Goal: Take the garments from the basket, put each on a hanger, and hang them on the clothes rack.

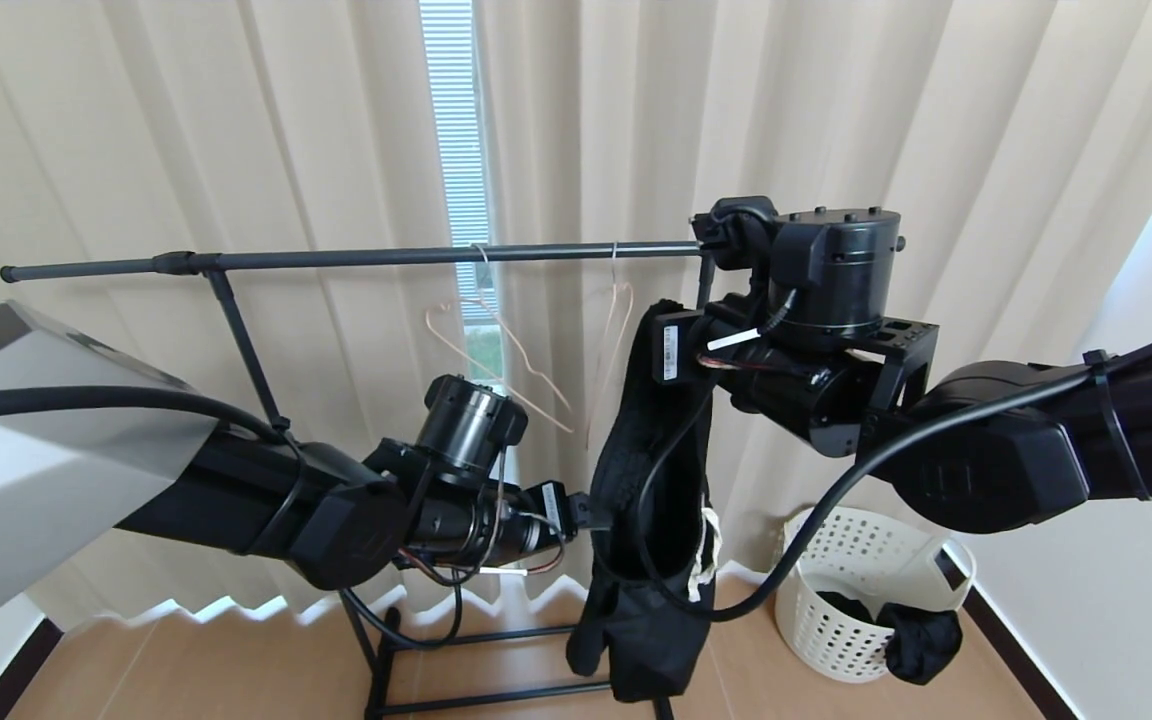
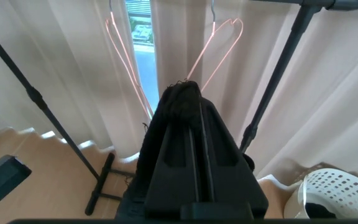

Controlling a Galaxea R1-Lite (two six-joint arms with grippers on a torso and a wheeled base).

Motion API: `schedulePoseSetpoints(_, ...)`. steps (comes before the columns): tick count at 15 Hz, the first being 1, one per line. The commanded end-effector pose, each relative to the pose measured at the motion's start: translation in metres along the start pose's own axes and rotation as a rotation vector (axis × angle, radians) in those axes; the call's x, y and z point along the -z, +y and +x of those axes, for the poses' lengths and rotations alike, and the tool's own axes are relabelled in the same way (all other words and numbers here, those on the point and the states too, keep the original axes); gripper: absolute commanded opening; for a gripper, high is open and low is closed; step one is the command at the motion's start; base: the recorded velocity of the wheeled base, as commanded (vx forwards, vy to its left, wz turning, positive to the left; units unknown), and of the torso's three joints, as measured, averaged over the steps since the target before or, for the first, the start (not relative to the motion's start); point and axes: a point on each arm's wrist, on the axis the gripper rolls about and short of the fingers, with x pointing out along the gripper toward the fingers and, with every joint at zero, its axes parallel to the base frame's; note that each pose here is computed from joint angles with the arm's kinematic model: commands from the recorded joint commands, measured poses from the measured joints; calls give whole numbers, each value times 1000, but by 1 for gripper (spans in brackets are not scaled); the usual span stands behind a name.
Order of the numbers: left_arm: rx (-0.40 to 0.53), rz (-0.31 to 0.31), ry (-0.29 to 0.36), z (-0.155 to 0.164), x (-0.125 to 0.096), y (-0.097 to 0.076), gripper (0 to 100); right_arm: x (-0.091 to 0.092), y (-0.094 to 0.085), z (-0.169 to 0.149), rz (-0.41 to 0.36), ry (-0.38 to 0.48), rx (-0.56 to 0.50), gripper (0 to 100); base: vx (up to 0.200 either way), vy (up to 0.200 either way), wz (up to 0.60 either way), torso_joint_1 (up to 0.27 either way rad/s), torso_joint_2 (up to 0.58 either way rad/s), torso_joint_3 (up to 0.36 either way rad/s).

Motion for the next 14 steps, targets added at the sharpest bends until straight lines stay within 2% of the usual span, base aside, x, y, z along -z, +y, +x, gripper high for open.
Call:
schedulePoseSetpoints(1, -8, 3, -5, 2, 1, -1, 100, -3, 0, -5, 4, -9, -5, 0, 0, 0, 0, 0, 0, 0)
schedulePoseSetpoints(9, -175, 0, -66, 32, 1, 14, 100, -14, -3, -21, 13, -32, -14, 0, 0, 0, 0, 0, 0, 0)
schedulePoseSetpoints(14, -194, 7, -76, 32, -2, 18, 100, -19, -1, -27, 17, -49, -23, 0, 0, 0, 0, 0, 0, 0)
